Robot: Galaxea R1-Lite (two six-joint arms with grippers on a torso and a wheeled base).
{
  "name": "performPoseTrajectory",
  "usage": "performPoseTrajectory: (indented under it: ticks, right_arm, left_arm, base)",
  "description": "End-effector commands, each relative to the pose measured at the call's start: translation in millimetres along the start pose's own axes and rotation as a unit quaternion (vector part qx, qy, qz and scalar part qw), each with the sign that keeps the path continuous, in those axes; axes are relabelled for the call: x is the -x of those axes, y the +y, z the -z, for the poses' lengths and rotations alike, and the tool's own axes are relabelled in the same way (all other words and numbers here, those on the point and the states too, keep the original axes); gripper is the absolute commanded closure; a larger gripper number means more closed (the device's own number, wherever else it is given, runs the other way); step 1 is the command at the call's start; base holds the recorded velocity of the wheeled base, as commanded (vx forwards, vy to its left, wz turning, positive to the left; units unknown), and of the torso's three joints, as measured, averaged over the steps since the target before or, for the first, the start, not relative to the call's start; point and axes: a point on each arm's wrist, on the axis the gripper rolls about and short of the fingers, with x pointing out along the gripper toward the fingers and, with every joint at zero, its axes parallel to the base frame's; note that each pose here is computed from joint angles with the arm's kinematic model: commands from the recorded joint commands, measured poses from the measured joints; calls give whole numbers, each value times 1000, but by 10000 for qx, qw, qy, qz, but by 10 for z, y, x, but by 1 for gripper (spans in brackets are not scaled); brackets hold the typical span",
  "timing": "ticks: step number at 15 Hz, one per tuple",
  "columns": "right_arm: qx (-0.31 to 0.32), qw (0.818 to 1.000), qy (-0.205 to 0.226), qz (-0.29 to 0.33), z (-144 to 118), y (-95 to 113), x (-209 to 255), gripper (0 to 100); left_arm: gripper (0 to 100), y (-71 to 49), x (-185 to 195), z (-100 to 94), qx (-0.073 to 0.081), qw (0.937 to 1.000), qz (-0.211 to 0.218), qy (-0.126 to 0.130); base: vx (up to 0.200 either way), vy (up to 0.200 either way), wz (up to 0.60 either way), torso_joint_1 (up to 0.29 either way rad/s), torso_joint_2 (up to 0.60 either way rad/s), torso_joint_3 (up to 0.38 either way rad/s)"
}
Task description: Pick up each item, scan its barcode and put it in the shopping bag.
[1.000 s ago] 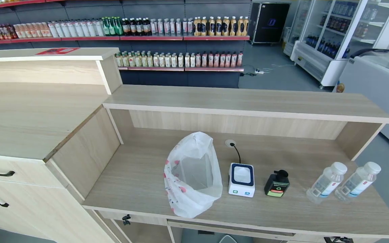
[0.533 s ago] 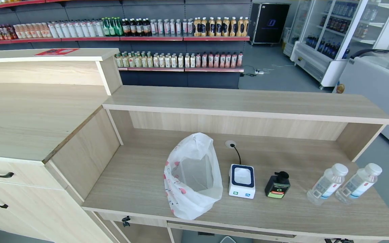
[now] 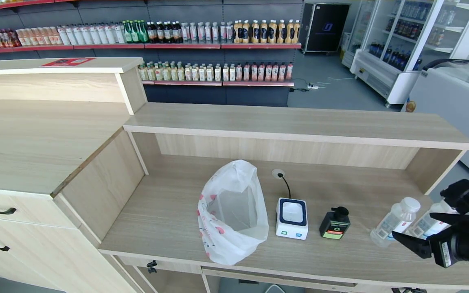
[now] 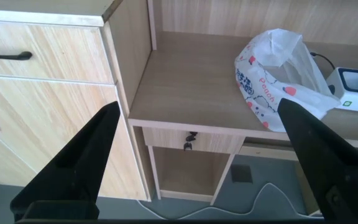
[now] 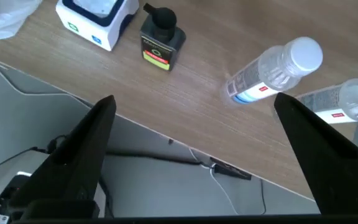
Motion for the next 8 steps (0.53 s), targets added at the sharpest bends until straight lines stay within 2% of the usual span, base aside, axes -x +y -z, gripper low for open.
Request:
performPoseTrajectory:
  ticks: [1,8]
  right_arm:
    - [83,9971,743,-136,218,-160,-335,0]
    - [153,9914,1297,-88,438,-401,-642,0]
  left_arm:
    - [0,0,-1,1,2,10000,0,9]
    - [0,0,-1,1,2,10000,0,9]
  base:
    - [0,0,0,0,0,0]
    - [0,0,0,0,0,0]
